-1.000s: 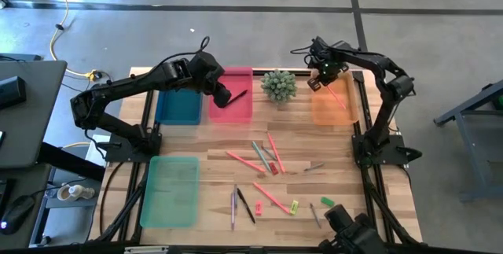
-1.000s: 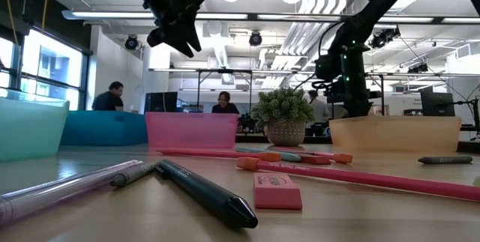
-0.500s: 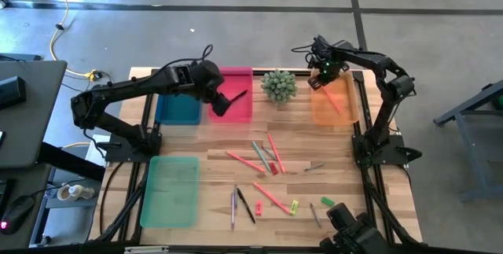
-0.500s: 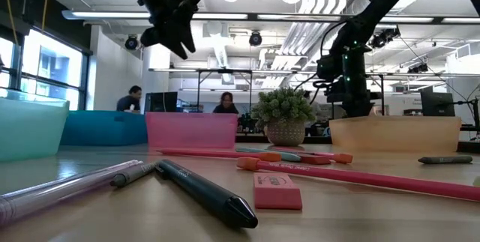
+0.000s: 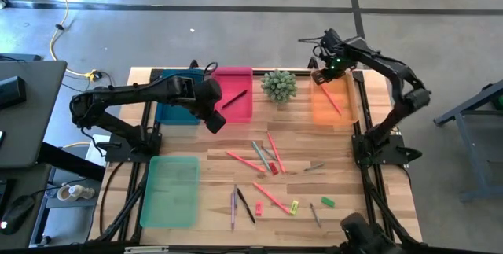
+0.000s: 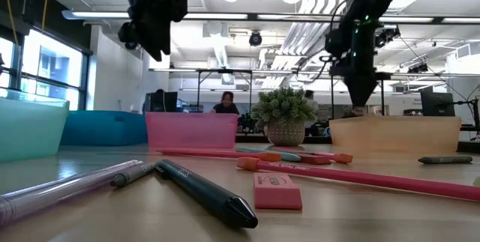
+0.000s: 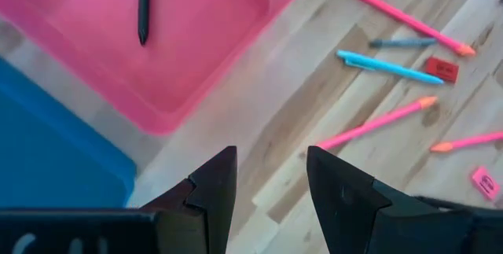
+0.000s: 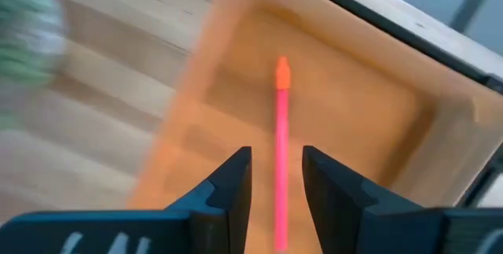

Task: Sort crayons/erasers/pens/pencils in bins
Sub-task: Put the purple pen into the pink bin

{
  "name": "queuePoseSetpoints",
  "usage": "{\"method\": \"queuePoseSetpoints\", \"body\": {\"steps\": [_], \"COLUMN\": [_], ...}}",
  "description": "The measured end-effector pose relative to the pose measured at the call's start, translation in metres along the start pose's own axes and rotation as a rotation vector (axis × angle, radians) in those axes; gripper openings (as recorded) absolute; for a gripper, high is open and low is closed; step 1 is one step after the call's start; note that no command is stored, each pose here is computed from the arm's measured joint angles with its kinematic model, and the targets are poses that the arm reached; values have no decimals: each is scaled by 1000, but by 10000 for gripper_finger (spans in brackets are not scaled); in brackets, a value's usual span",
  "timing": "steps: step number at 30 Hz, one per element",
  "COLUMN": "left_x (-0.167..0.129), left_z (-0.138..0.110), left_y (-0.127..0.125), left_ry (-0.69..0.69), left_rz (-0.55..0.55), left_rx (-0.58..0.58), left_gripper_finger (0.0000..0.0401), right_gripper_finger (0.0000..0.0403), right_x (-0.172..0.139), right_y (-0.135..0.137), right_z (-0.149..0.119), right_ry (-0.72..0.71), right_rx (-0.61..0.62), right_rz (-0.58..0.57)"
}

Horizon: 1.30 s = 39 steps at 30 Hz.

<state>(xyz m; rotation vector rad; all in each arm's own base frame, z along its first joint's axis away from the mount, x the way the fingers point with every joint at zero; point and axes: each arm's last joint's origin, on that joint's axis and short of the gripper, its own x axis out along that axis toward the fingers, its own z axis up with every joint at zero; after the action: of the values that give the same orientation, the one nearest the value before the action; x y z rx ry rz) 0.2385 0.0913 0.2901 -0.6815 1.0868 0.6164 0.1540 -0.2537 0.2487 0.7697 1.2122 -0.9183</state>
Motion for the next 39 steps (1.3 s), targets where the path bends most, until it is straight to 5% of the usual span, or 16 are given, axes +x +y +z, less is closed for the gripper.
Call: {"method": "queuePoseSetpoints", "body": {"steps": [12, 18, 39], "left_x": [0, -1, 0], "left_z": [-16, -22, -66], "left_y": [-24, -32, -80], "left_ry": [20, 26, 74], "left_rz": [-36, -49, -53], "left_rx": [295, 344, -200], "left_gripper_finger": [142, 142, 143], "right_gripper_finger": [105, 105, 105], "right_x": [-86, -106, -110], "right_y": [27, 49, 99], "right_z": [-47, -68, -109], "right_ry": [-254, -296, -197], "right_rx": [106, 104, -176], "right_rz": [163, 241, 226]}}
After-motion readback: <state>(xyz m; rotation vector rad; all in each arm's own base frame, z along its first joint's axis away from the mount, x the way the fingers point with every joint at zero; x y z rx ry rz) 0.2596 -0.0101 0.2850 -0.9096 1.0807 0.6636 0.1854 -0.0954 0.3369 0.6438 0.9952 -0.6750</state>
